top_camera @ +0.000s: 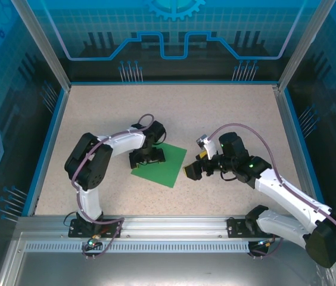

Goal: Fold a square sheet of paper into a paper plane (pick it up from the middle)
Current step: Move the square sheet of paper to the center of the table.

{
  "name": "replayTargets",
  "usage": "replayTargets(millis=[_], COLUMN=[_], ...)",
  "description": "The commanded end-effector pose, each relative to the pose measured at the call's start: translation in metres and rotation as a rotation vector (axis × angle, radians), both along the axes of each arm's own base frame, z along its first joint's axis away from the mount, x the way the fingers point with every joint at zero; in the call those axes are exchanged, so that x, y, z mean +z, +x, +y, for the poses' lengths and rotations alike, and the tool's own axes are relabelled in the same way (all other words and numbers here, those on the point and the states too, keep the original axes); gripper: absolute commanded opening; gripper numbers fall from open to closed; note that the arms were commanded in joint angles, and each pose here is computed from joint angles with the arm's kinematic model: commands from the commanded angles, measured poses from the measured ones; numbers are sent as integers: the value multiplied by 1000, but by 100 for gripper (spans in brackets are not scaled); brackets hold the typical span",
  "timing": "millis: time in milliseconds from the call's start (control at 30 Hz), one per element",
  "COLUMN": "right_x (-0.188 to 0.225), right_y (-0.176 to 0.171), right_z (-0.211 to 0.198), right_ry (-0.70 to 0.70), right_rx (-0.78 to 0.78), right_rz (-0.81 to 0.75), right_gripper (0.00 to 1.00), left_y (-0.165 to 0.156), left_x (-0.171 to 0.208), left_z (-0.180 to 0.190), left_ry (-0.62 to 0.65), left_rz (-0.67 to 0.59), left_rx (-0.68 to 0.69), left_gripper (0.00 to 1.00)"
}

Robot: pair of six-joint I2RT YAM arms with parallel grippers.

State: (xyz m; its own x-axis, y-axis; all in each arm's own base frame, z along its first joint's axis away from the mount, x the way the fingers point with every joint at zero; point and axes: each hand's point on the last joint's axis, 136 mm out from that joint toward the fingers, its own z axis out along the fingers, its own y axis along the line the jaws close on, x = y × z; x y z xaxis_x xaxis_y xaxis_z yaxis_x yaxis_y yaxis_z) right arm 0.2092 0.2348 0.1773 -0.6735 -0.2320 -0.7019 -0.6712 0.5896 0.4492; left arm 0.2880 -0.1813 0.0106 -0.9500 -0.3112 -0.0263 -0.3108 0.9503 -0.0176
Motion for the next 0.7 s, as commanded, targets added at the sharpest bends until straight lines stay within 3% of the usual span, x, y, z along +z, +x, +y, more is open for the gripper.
replayTargets(millis=[0, 333, 667], right_x=[3, -18, -26], right_y=[0, -8, -5], right_z=[4, -7, -12], right_ry=[15, -17, -78], right_rx=[-3, -47, -157], right_rz=[-7, 63, 188], right_gripper=[99, 99, 99], left_y=[-19, -25, -18], left_x=[-12, -2, 43], left_z=[-30, -110, -67], left_ry=[-49, -157, -120], left_rz=[80, 108, 2], left_rx=[33, 80, 9], left_gripper=[99, 99, 99])
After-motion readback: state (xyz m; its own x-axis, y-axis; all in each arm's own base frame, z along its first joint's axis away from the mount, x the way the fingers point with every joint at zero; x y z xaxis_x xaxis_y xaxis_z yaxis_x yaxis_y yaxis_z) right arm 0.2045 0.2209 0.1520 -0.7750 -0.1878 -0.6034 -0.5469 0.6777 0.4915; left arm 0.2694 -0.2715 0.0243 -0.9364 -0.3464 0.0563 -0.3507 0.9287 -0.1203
